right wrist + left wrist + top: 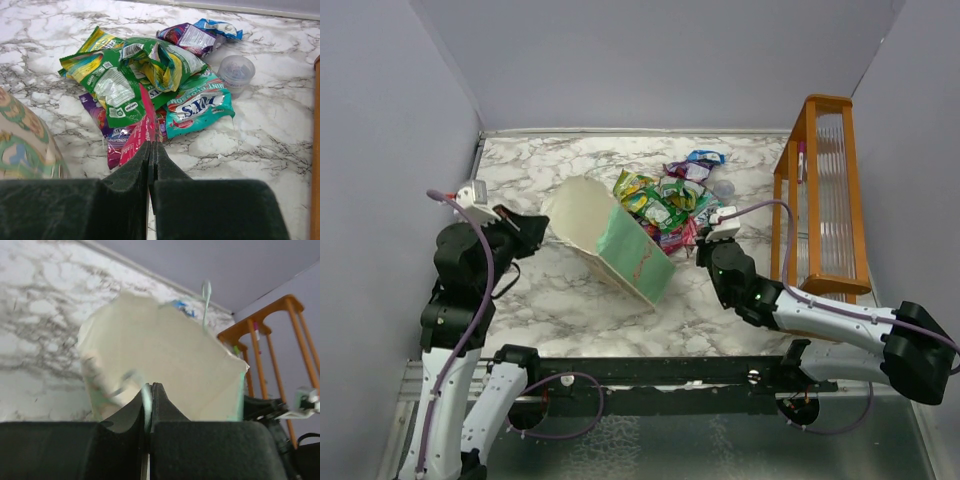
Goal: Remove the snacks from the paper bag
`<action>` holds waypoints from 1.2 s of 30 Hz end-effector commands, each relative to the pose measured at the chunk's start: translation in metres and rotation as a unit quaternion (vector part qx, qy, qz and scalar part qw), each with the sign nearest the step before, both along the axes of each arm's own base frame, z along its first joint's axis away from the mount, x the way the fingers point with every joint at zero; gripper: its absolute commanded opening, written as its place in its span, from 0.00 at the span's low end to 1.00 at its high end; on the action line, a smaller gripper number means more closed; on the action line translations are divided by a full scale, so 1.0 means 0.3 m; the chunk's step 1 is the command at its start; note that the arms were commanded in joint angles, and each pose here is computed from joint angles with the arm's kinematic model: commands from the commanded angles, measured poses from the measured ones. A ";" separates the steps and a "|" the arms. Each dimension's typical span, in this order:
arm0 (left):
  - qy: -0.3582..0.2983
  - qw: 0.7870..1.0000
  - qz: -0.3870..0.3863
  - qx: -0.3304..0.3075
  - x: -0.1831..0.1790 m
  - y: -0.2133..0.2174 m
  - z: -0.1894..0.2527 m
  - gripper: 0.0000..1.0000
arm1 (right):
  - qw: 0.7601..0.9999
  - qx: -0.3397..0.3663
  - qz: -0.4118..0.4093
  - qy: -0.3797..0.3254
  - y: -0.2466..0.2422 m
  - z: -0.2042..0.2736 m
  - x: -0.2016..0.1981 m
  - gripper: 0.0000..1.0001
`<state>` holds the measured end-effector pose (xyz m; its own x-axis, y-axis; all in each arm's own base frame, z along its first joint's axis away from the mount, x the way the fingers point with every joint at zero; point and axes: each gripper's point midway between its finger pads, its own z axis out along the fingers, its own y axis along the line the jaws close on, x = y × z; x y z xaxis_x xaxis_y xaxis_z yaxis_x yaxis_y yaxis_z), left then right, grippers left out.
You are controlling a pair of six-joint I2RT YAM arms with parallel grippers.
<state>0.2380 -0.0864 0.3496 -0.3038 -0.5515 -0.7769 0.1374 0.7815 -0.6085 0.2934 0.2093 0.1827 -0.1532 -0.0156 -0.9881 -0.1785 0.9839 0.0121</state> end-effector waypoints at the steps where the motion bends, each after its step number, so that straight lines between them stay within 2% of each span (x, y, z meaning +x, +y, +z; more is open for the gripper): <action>1: 0.053 0.998 0.041 0.020 -0.063 0.060 -0.201 0.00 | 1.000 0.010 0.009 0.006 0.001 -0.014 0.006 0.01; 3: 0.046 0.998 0.033 0.016 -0.095 0.055 -0.216 0.00 | 1.000 0.012 0.013 0.008 0.012 -0.019 0.013 0.01; 10: -0.021 0.999 0.023 0.020 -0.160 0.058 -0.094 0.00 | 0.999 0.029 0.027 0.012 0.061 -0.013 0.036 0.01; 13: -0.012 1.000 0.013 0.018 -0.163 0.047 -0.092 0.00 | 0.999 0.033 0.027 0.014 0.070 -0.015 0.042 0.01; 17: 0.005 1.000 -0.020 -0.020 -0.186 -0.003 -0.132 0.00 | 0.999 0.038 0.032 0.022 0.077 -0.024 0.036 0.01; 21: 0.010 0.999 -0.016 -0.042 -0.214 -0.003 -0.167 0.00 | 0.998 0.052 0.031 0.024 0.079 -0.019 0.044 0.01; 28: 0.038 0.998 -0.003 -0.042 -0.230 0.010 -0.223 0.00 | 0.991 0.108 0.062 0.039 0.122 0.031 0.160 0.01; 31: 0.043 0.998 0.007 -0.035 -0.231 0.024 -0.220 0.07 | 0.987 0.132 0.068 0.061 0.134 0.012 0.231 0.01; 36: 0.059 0.998 0.023 -0.020 -0.229 0.045 -0.212 0.13 | 0.984 0.149 0.056 0.078 0.111 -0.066 0.327 0.01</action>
<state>0.1700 -0.0817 0.2774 -0.3844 -0.5976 -0.7037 0.0672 0.7421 -0.6669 0.3753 0.2315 0.1705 -0.2854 0.1863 -0.9401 -0.2234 0.9410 0.2543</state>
